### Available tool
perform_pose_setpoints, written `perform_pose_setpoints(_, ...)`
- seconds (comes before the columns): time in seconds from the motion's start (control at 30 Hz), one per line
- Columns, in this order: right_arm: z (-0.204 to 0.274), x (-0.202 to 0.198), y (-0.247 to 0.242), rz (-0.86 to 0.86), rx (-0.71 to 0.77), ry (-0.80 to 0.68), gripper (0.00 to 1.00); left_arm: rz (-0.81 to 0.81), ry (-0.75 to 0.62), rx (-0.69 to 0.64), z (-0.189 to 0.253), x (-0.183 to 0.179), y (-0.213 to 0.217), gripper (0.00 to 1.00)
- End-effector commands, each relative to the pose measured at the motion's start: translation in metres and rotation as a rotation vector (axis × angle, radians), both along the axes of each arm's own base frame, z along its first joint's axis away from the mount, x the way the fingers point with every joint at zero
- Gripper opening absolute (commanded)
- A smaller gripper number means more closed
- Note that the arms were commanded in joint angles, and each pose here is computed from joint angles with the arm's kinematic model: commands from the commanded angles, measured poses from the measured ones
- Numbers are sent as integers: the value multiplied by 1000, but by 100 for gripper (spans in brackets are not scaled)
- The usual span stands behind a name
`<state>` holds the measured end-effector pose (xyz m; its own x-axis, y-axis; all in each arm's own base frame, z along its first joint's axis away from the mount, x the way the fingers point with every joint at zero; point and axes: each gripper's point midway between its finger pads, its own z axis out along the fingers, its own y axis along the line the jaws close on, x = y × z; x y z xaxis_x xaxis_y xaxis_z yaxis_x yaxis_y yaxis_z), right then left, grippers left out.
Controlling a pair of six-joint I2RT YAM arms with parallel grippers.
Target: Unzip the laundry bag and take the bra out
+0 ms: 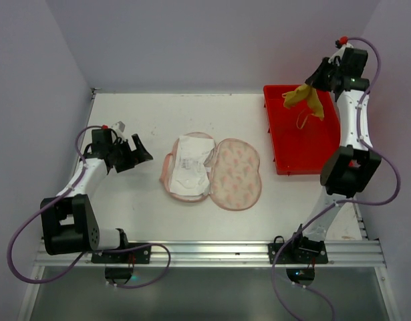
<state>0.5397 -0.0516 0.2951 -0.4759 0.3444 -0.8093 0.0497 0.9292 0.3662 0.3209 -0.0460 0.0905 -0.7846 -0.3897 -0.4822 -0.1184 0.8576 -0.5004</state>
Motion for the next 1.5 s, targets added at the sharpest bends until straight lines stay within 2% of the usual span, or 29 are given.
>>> perform_pose_setpoints(0.0,14,11,-9,15,9,-37,0,-18,-38,2,4,7,2,98)
perform_pose_setpoints(0.17,5,25,-24,-50,9,-44,0,-20,-35,-2,3,7,1,98)
perform_pose_setpoints(0.3,-7,31,-43,-185,8,-109,0,-24,-34,-7,3,6,0,98)
perform_pose_setpoints(0.43,-69,34,-42,-222,87,-7,0,-22,-34,-7,3,6,0,98)
perform_pose_setpoints(0.57,-115,36,-25,-174,178,92,0,-18,-39,-2,4,5,1,98)
perform_pose_setpoints(0.73,-158,16,-7,-177,290,248,2,-21,-42,-8,5,6,0,98)
perform_pose_setpoints(0.87,-166,3,-7,-225,307,292,23,-27,-44,-19,6,5,-2,98)
perform_pose_setpoints(0.9,-165,-1,-8,-235,303,298,38,-27,-43,-21,6,5,-3,98)
perform_pose_setpoints(1.0,-162,-10,-7,-247,291,319,55,-29,-53,-20,8,5,-3,98)
perform_pose_setpoints(1.07,-141,-16,-8,-252,263,291,61,-29,-56,-22,9,5,-3,98)
perform_pose_setpoints(1.1,-133,-20,-8,-259,251,287,69,-30,-58,-23,9,5,-3,98)
perform_pose_setpoints(1.23,-76,-39,5,-269,137,185,80,-31,-62,-26,11,5,-4,97)
perform_pose_setpoints(1.3,-65,-48,16,-266,97,169,91,-31,-63,-25,11,5,-4,98)
perform_pose_setpoints(1.33,-66,-55,23,-262,77,175,94,-31,-63,-25,11,5,-4,98)
perform_pose_setpoints(1.4,-54,-67,50,-222,57,154,95,-31,-66,-25,12,6,-4,98)
perform_pose_setpoints(1.43,-66,-75,66,-185,70,178,95,-31,-65,-25,12,6,-4,98)
perform_pose_setpoints(1.47,-54,-80,106,-82,93,134,95,-30,-63,-24,11,5,-3,98)
